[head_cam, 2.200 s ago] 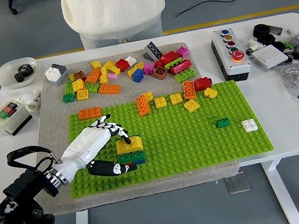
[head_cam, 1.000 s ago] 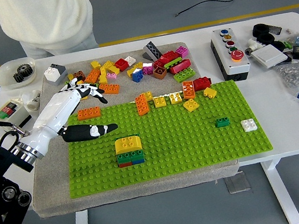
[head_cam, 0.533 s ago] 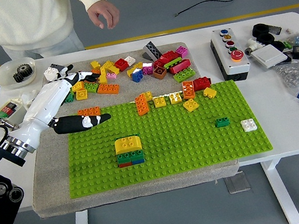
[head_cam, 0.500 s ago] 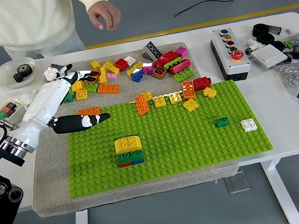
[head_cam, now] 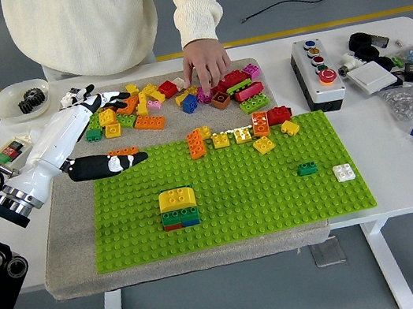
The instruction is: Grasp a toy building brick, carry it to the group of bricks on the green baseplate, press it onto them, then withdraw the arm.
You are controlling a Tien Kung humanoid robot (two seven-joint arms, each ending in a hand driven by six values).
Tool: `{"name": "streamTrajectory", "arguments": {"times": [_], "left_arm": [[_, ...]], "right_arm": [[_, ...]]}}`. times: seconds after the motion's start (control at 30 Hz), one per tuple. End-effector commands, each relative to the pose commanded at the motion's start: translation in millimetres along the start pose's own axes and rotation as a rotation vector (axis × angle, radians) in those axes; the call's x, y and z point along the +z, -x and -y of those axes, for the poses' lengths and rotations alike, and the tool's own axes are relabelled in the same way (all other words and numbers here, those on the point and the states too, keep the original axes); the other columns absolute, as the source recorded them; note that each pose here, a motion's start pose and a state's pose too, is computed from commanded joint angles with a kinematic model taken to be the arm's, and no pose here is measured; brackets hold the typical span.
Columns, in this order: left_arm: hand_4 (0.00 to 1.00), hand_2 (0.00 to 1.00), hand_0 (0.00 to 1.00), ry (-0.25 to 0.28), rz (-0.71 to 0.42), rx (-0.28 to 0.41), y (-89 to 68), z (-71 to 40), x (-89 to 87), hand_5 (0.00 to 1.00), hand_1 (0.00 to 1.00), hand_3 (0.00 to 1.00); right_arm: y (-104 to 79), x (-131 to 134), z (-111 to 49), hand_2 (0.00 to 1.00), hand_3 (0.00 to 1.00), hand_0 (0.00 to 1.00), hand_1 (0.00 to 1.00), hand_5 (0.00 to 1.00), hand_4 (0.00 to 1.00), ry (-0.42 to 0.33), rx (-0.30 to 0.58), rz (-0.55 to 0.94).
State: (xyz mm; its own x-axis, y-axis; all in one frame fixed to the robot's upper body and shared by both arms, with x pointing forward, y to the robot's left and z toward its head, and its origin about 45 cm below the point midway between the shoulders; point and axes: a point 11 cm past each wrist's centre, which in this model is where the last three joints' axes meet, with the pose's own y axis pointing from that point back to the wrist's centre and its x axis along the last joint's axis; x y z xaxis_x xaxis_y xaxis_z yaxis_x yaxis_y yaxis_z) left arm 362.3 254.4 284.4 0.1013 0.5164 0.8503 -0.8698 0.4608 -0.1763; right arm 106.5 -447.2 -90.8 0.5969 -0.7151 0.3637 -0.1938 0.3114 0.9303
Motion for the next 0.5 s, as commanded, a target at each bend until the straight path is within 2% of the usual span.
{"name": "streamTrajectory", "arguments": {"times": [0.5], "left_arm": [[0.998, 0.766, 0.998, -0.010, -0.024, 0.012, -2.5, -0.2, -0.6, 0.480, 0.810, 0.845]], "right_arm": [[0.3, -0.8, 0.1, 0.723, 0.630, 0.747, 0.649, 0.483, 0.887, 0.000, 0.006, 0.009]]}}
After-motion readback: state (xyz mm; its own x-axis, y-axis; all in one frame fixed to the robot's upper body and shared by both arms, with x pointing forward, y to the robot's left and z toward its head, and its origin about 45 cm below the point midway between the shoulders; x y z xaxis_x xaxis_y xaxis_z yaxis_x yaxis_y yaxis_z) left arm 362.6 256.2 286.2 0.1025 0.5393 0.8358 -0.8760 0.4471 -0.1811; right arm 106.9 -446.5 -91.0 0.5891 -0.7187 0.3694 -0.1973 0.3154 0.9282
